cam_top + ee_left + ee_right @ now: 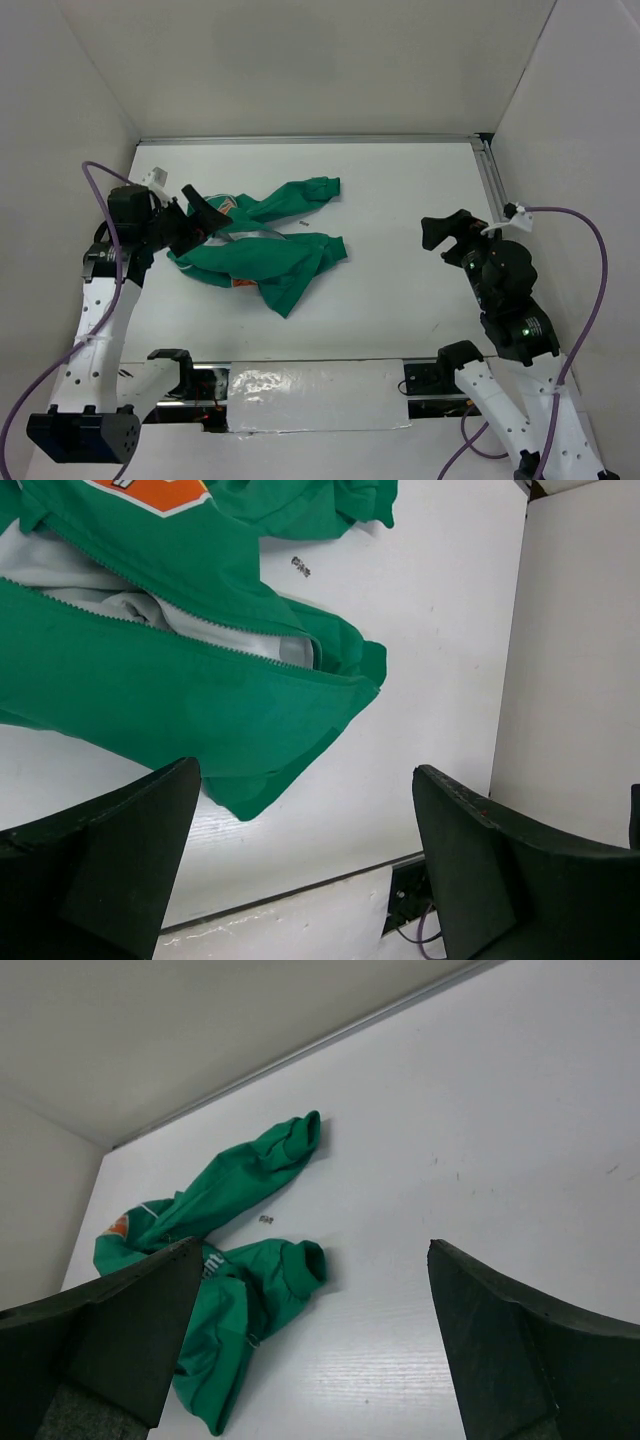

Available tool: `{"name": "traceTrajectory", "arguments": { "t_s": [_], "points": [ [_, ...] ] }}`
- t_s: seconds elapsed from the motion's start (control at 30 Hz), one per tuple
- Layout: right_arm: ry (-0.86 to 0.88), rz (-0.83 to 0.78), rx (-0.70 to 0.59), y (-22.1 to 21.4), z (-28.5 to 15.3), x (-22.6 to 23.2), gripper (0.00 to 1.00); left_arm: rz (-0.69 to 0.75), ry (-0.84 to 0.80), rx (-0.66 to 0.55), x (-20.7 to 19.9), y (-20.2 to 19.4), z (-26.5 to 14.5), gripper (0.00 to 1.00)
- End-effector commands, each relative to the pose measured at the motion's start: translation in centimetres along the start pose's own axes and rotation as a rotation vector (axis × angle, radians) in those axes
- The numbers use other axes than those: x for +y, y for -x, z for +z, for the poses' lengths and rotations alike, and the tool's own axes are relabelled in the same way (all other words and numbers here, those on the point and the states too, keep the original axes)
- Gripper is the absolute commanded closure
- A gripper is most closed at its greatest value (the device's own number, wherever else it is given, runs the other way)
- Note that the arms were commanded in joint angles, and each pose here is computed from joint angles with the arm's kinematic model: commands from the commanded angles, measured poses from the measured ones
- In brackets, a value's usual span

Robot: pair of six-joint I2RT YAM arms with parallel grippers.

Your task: Zip up the jacket

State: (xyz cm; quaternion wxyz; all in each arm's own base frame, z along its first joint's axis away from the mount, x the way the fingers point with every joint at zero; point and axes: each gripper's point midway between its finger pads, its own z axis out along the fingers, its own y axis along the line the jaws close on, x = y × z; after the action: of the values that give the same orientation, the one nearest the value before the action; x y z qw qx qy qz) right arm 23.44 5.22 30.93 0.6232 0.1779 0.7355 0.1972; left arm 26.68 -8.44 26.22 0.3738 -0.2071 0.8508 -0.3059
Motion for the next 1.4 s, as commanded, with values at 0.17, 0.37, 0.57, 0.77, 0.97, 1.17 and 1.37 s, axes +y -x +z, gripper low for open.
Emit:
{"name": "traceTrajectory", "arguments": {
  "t_s": [0.17,0.37,0.57,0.77,0.97,1.17,1.37],
  "points": [
    [0.015,-0.004,0.046,0.1,0.9,1.1,0.0,-0.001,0.051,-0.013,0.9,0.2,0.6,0.01],
    [0.091,-0.042,0.099,-0.9,4.2,3.2,0.0,-0.171,0.155,0.05,3.6,-0.7,3.4,0.01],
    [0.197,-0.175,0.301,-7.1,10.9,8.4,0.0,-0.387,0.286,0.145,8.3,-2.7,5.7,0.01],
    [0.317,-0.236,0.516,-14.8,16.8,16.3,0.0,-0.472,0.321,0.146,11.1,-3.4,6.3,0.01],
    [0.274,-0.257,0.749,-25.3,18.1,15.9,0.0,-0.498,0.36,0.177,12.8,-4.2,7.1,0.01],
    [0.206,-0.195,0.917,-32.2,15.0,13.0,0.0,-0.504,0.372,0.208,15.0,-6.1,10.3,0.01],
    [0.129,-0.196,0.927,-33.8,10.2,8.7,0.01,-0.341,0.285,0.282,12.2,-6.5,15.1,0.01]
  ]
}}
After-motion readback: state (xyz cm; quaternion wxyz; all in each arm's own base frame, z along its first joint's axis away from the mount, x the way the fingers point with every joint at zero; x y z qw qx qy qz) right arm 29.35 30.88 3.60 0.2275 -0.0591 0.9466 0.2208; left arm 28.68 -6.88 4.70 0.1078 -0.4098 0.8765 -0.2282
